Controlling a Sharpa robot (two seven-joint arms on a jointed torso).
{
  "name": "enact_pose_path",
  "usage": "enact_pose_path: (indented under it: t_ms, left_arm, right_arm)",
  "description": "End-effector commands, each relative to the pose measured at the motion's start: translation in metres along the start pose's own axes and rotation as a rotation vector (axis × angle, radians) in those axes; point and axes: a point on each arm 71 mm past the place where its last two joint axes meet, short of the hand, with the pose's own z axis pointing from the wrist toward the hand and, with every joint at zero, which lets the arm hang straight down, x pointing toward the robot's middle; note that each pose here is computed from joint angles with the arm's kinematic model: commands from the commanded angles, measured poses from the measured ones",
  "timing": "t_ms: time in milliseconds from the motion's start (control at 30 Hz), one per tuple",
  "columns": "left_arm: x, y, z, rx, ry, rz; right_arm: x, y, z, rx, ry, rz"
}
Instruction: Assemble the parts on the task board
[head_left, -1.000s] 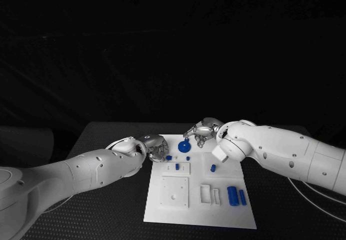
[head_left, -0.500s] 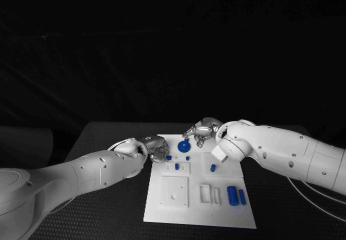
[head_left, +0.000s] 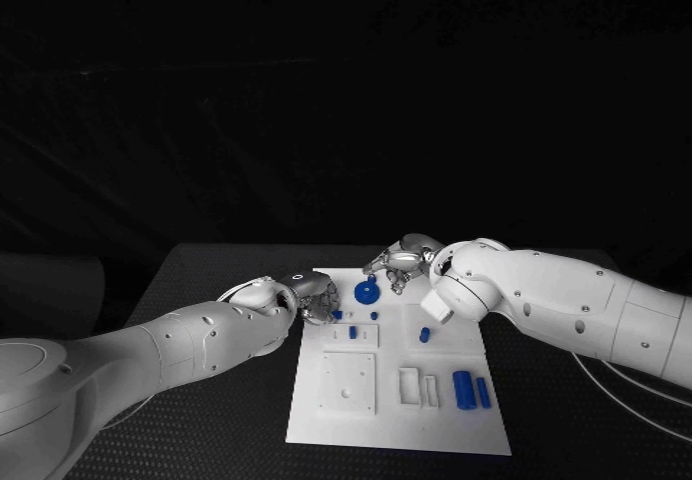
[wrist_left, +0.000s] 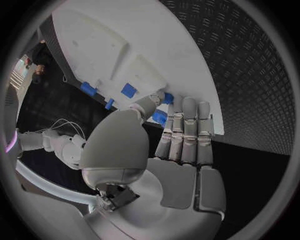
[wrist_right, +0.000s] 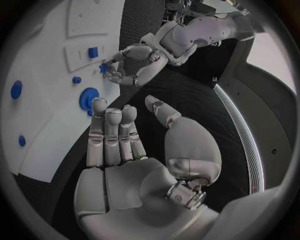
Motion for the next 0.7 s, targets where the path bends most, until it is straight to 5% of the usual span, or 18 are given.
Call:
enact_pose_path:
  t_ms: [33, 700]
  left_arm:
    - [0.0110, -0.0046, 0.0004, 0.011, 0.044, -0.006]
    - [0.0268, -0.0080, 0.0007, 0.012, 0.103, 0.080]
  right_arm:
    - [0.001, 0.002, 0.000, -0.015, 0.010, -0.010]
    - [0.002, 0.002, -0.001, -0.017, 0.015, -0.008]
